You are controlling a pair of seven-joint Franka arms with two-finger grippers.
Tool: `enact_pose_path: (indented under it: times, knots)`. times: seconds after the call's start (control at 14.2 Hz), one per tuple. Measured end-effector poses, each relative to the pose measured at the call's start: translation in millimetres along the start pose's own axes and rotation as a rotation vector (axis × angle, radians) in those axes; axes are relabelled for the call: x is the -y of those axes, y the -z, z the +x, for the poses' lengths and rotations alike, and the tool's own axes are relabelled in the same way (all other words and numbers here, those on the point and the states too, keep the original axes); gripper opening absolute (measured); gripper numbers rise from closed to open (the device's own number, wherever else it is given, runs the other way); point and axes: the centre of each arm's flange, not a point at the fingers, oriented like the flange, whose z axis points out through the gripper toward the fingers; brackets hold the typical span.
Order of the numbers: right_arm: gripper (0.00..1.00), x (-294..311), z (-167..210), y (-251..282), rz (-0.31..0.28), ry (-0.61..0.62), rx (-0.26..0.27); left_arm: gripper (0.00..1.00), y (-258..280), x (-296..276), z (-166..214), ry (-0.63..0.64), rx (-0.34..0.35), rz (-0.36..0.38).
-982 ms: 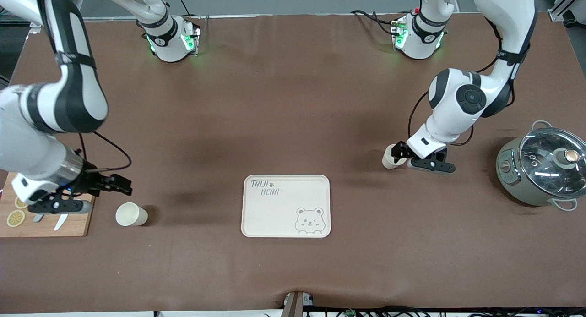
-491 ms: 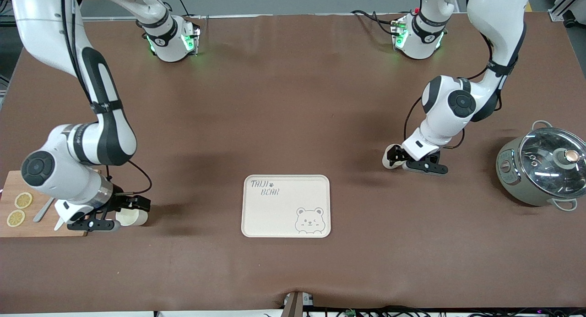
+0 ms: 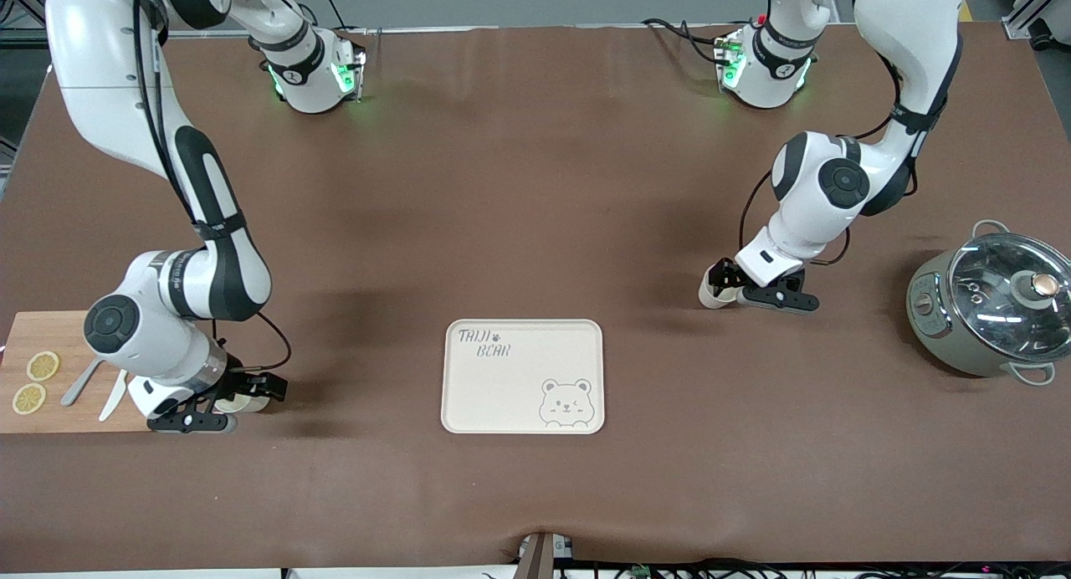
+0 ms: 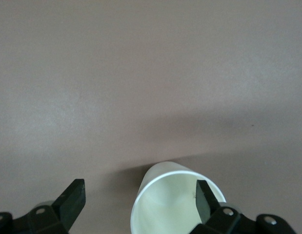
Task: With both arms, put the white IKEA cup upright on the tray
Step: 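Close both grippers on the rims of the two white cups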
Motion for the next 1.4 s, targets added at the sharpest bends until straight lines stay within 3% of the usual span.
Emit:
enact_pose_path:
  times: [0.14,0.7,0.84,0.91,0.98,1.19,1.4]
  knots:
    - [1.0,0,-1,-8,-0.015,0.017,-0.003,1.0,0,1,-4,0.0,0.005,0.002]
    - [0.16,-1,-2,-13,-0.044,0.053,0.004,1.0,-22,2,-18,0.0,-0.002,-0.006]
    - [0.04,-1,1,-9,-0.046,0.054,-0.008,1.0,-27,2,-19,0.001,-0.001,-0.008]
    - [0.04,-1,4,-6,-0.045,0.055,-0.017,1.0,-27,3,-19,0.004,-0.002,-0.008]
    - [0.04,2,7,-2,-0.044,0.057,-0.026,0.93,-27,3,-19,0.008,-0.003,-0.008]
    - [0.04,16,15,9,-0.036,0.074,-0.05,0.61,-27,4,-18,0.015,-0.003,-0.007]
    - [0.04,42,20,20,-0.026,0.063,-0.03,0.31,-22,5,-12,0.029,-0.021,-0.008]
